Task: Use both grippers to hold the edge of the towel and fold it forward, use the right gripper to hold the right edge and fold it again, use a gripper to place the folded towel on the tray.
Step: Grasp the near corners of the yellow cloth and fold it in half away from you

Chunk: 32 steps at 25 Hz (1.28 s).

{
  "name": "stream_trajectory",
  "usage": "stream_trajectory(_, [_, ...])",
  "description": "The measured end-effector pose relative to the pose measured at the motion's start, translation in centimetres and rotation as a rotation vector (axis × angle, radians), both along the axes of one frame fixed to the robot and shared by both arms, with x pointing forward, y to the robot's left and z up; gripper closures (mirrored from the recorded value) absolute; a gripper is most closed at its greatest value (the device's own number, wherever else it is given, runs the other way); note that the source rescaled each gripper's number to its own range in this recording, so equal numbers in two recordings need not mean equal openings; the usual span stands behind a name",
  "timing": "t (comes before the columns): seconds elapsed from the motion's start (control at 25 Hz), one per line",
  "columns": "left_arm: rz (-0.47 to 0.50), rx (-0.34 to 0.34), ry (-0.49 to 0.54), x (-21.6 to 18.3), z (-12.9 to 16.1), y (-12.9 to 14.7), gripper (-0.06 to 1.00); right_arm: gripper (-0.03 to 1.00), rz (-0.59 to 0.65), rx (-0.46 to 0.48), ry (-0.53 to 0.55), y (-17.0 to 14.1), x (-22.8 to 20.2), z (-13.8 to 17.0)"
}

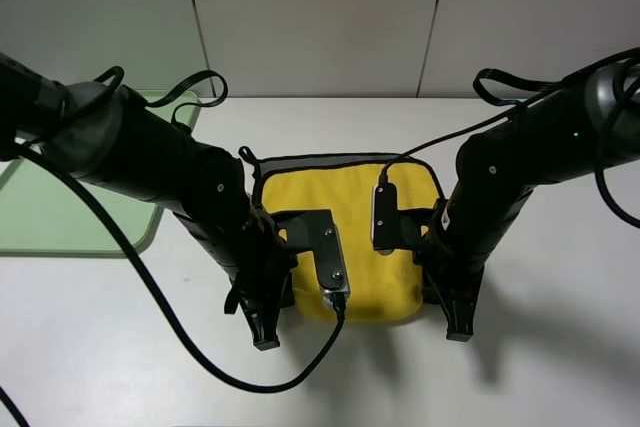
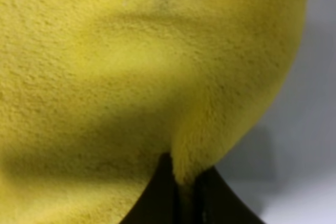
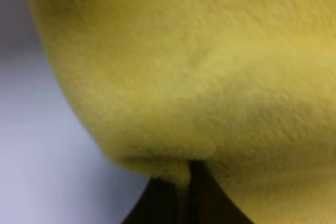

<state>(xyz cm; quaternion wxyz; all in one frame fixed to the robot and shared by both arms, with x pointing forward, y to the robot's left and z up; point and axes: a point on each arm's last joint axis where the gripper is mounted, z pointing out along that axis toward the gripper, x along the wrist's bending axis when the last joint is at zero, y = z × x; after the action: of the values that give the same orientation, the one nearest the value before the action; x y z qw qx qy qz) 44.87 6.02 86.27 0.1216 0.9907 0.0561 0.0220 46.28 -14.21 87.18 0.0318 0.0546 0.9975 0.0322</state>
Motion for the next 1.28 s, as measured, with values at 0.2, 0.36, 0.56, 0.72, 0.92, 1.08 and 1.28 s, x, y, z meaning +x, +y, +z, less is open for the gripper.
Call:
stream_trajectory(0.2, [-0.006,-0.011,-0.002,-0.2,1.1,0.1,0.94,0.97,-0.103,0.029,-0.02,-0.1,-0.2,1.7])
stream_trajectory(0.36, [-0.009,-0.042,-0.027,-0.3,2.7,0.1,0.94,0.97,-0.172,0.053,-0.034,-0.2,-0.4,3.1])
stream_trajectory(0.56, [-0.026,-0.086,-0.081,-0.4,5.2,0.3,0.94,0.97,-0.239,0.081,-0.046,-0.5,-0.8,5.0])
stream_trajectory(0.72, [-0.048,-0.11,-0.118,-0.6,7.3,0.6,0.94,0.97,-0.245,0.081,-0.036,-0.9,-1.5,6.4])
stream_trajectory(0.92, [-0.057,-0.131,-0.138,-1.0,8.8,0.9,0.94,0.97,-0.257,0.114,-0.047,-1.3,-2.3,8.5])
stream_trajectory(1.08, [-0.063,-0.13,-0.134,-1.2,9.4,1.1,0.94,0.97,-0.28,0.149,-0.034,-1.7,-3.4,10.2])
stream_trajectory(1.28, [-0.069,-0.133,-0.131,-1.5,10.0,1.3,0.94,0.97,-0.304,0.201,-0.024,-2.0,-4.5,12.1])
